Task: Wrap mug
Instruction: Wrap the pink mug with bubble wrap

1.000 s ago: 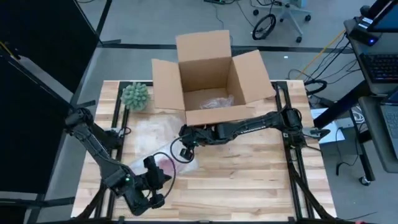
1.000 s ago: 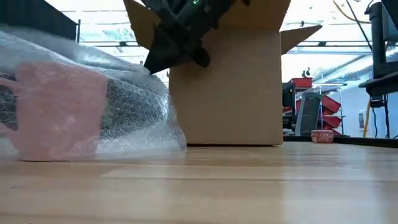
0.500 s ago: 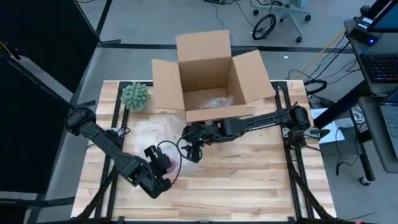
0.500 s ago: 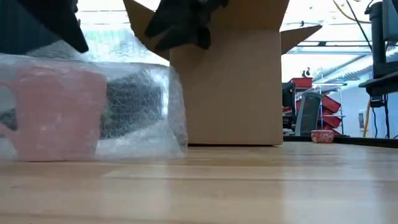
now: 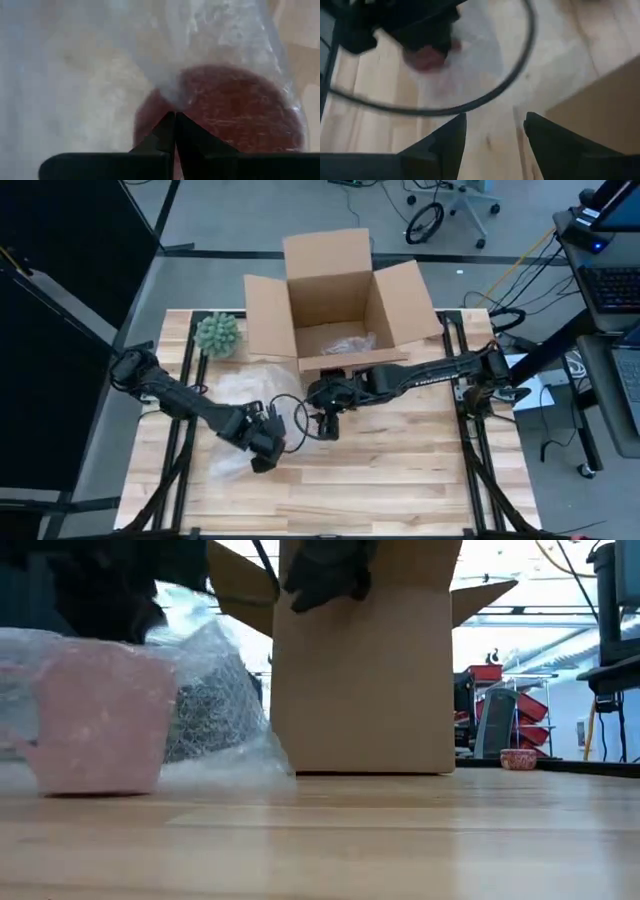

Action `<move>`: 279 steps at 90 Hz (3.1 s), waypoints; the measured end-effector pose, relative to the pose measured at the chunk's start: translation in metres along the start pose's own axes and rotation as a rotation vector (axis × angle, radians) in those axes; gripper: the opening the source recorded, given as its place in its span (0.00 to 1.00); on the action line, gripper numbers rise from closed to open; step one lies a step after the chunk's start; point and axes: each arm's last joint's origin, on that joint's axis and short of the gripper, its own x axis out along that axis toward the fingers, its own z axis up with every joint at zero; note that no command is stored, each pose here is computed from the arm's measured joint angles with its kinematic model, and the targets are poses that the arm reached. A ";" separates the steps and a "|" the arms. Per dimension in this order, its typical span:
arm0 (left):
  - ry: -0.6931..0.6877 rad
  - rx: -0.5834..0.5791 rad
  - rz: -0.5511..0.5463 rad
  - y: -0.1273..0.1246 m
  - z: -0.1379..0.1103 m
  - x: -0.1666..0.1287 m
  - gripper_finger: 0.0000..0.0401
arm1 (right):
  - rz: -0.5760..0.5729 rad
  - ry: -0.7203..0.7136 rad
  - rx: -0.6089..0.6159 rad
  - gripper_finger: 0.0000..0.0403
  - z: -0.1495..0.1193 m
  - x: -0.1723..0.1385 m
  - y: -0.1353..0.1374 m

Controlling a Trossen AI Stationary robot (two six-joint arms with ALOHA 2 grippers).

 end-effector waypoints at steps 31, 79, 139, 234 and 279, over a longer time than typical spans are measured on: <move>-0.018 0.011 -0.091 0.005 -0.002 0.023 0.00 | 0.049 -0.070 -0.010 0.48 -0.031 0.034 0.019; -0.049 -0.001 -0.136 0.005 -0.003 0.042 0.31 | 0.140 -0.274 0.091 0.48 -0.085 0.070 0.036; 0.032 0.034 -0.092 0.008 0.013 -0.012 0.20 | 0.095 -0.324 0.022 0.48 -0.084 0.071 0.035; -0.015 -0.074 -0.060 0.028 -0.009 0.033 0.41 | 0.088 -0.306 0.011 0.48 -0.086 0.071 0.035; -0.137 -0.063 -0.130 0.026 -0.013 0.054 0.14 | 0.088 -0.306 0.012 0.48 -0.086 0.071 0.035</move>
